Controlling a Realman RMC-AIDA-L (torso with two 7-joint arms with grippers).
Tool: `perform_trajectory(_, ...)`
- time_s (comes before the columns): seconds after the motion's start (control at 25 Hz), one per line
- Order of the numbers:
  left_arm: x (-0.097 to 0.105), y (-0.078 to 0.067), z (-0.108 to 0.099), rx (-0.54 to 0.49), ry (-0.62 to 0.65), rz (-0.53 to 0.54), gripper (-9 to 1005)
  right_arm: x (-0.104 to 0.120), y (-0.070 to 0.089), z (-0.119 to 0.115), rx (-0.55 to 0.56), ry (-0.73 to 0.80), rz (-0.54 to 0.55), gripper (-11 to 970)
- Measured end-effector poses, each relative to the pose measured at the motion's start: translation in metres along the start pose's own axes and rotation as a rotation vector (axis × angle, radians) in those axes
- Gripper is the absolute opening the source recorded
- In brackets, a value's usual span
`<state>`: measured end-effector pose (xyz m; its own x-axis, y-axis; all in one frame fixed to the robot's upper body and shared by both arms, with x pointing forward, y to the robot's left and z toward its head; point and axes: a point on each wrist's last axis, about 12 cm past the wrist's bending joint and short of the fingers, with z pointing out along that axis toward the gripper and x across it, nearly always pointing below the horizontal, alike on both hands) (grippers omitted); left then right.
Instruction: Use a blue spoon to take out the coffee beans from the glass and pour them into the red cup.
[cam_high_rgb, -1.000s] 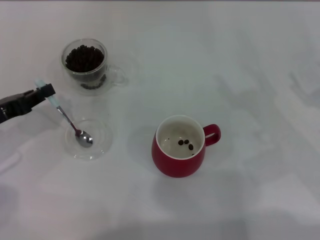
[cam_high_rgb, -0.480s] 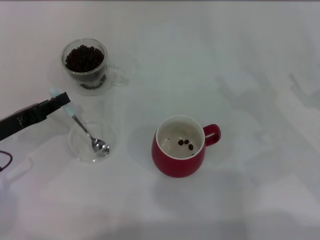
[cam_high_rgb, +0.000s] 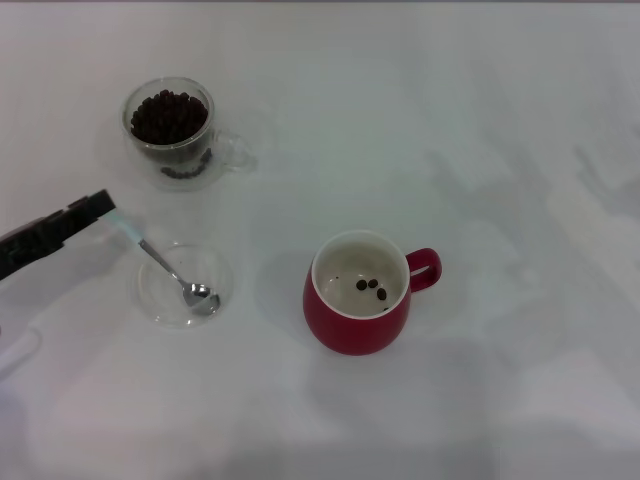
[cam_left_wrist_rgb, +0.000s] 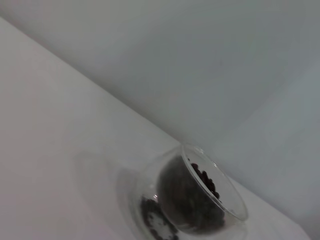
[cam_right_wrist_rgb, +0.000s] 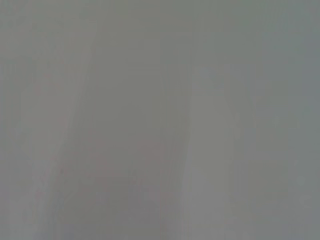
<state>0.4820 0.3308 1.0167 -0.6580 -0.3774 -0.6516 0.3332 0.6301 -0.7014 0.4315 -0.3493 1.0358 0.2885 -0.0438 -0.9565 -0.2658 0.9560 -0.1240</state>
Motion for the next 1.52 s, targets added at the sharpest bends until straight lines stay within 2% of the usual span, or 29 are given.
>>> perform_trajectory(0.28, -0.020, 0.010, -0.023, -0.048, -0.055, 0.135, 503, -0.001, 0.001, -0.001, -0.006, -0.004, 0.001, 876)
perform_trajectory(0.4, -0.032, 0.012, -0.035, -0.057, -0.101, 0.231, 557, -0.001, 0.001, -0.001, -0.008, -0.011, 0.001, 876)
perform_trajectory(0.48, -0.039, 0.014, -0.046, -0.084, -0.155, 0.307, 552, -0.002, 0.001, -0.002, -0.008, -0.012, 0.001, 876)
perform_trajectory(0.68, -0.046, 0.018, -0.078, -0.196, -0.338, 0.459, 549, -0.002, -0.001, -0.005, 0.016, -0.013, -0.002, 876)
perform_trajectory(0.84, -0.045, 0.020, -0.103, -0.312, -0.476, 0.553, 550, -0.003, -0.011, -0.013, 0.101, -0.011, -0.018, 876)
perform_trajectory(1.0, -0.039, 0.023, -0.119, -0.446, -0.581, 0.625, 550, 0.000, -0.020, -0.019, 0.176, 0.024, 0.004, 876)
perform_trajectory(1.2, -0.033, 0.026, -0.125, -0.581, -0.648, 0.682, 551, 0.000, -0.029, -0.029, 0.278, 0.029, 0.033, 876)
perform_trajectory(1.28, -0.034, 0.030, -0.118, -0.639, -0.675, 0.697, 551, 0.000, -0.031, -0.035, 0.310, 0.028, 0.073, 876)
perform_trajectory(1.52, -0.036, 0.035, -0.119, -0.713, -0.680, 0.722, 551, 0.006, -0.027, -0.031, 0.282, 0.067, 0.141, 876)
